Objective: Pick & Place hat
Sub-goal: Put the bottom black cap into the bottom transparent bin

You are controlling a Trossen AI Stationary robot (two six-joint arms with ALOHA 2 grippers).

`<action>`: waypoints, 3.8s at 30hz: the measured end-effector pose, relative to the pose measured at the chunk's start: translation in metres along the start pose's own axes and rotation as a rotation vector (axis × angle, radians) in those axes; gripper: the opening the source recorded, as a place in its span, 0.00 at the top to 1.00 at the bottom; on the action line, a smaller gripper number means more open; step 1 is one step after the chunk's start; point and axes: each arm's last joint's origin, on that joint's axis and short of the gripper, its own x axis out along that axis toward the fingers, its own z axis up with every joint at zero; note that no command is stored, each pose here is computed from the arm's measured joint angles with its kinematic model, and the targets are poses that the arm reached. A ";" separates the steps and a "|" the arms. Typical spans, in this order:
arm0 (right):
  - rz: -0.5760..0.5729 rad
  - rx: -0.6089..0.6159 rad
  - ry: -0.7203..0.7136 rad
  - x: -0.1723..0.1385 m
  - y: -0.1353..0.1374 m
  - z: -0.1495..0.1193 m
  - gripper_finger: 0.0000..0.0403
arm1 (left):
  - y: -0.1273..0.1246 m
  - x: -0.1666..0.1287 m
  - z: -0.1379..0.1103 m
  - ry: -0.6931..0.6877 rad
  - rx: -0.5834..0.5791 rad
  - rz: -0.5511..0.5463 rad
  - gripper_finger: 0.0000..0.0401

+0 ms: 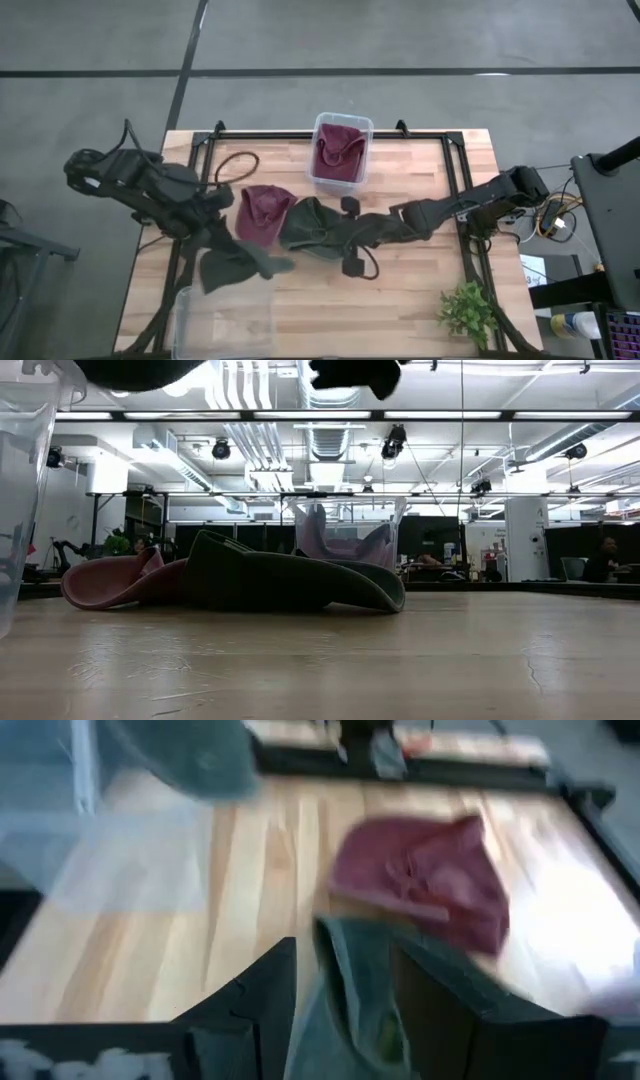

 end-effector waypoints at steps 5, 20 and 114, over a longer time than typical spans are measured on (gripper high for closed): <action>-0.063 -0.014 -0.037 0.001 -0.001 -0.001 0.64 | -0.012 -0.017 0.010 -0.165 0.166 0.012 1.00; -0.094 0.016 -0.521 0.009 -0.012 -0.007 0.62 | -0.036 -0.048 0.028 -0.468 0.433 0.030 1.00; 0.263 0.317 -0.771 0.001 -0.053 0.011 0.97 | -0.053 -0.004 0.066 -0.710 0.639 0.149 1.00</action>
